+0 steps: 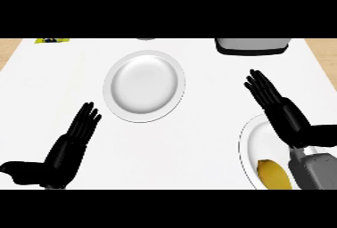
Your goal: Pick the lemon from the plate and place it in the plate
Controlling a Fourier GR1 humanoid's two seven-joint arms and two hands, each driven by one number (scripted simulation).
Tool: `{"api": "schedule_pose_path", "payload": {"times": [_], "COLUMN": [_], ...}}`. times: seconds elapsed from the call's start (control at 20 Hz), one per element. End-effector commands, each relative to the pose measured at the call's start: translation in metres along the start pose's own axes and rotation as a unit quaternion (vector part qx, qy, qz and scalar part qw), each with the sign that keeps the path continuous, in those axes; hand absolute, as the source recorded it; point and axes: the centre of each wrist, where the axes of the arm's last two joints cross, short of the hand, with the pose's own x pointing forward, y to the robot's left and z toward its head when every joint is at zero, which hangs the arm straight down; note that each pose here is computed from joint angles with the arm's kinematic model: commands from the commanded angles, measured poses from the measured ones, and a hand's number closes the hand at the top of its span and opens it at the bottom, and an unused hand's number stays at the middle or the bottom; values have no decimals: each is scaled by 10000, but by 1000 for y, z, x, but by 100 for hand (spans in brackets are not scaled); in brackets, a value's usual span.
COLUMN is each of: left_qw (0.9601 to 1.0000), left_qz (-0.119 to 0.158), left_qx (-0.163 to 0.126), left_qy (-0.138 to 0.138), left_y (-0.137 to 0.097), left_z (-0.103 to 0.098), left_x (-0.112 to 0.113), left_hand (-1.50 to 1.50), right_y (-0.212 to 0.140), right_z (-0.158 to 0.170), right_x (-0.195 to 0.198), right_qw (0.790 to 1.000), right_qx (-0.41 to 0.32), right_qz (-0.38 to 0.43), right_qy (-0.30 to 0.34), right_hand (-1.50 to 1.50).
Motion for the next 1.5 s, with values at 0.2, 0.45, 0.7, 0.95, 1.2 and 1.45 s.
{"api": "schedule_pose_path", "payload": {"times": [0.2,0.45,0.7,0.95,1.2,1.45], "left_qw": [9842,9796,9794,9809,9808,9805], "left_qz": [-1474,-1754,-1724,-1716,-1723,-1690], "left_qx": [453,623,573,335,382,423], "left_qy": [-876,-762,-881,-854,-832,-910], "left_y": [46,57,49,35,42,39], "left_z": [-35,-47,-65,-73,-66,-79], "left_x": [68,86,99,84,90,95], "left_hand": [0,0,0,0,0,0], "right_y": [78,64,93,65,-4,-33], "right_z": [-13,31,87,117,120,111], "right_x": [45,35,-9,2,54,96], "right_qw": [9586,9822,9955,9913,9976,9853], "right_qx": [1975,1353,34,-481,-317,318], "right_qz": [-1697,1304,-938,-995,62,1568], "right_qy": [-1153,7,-119,-709,-610,592], "right_hand": [150,150,-150,-150,-150,-150]}}
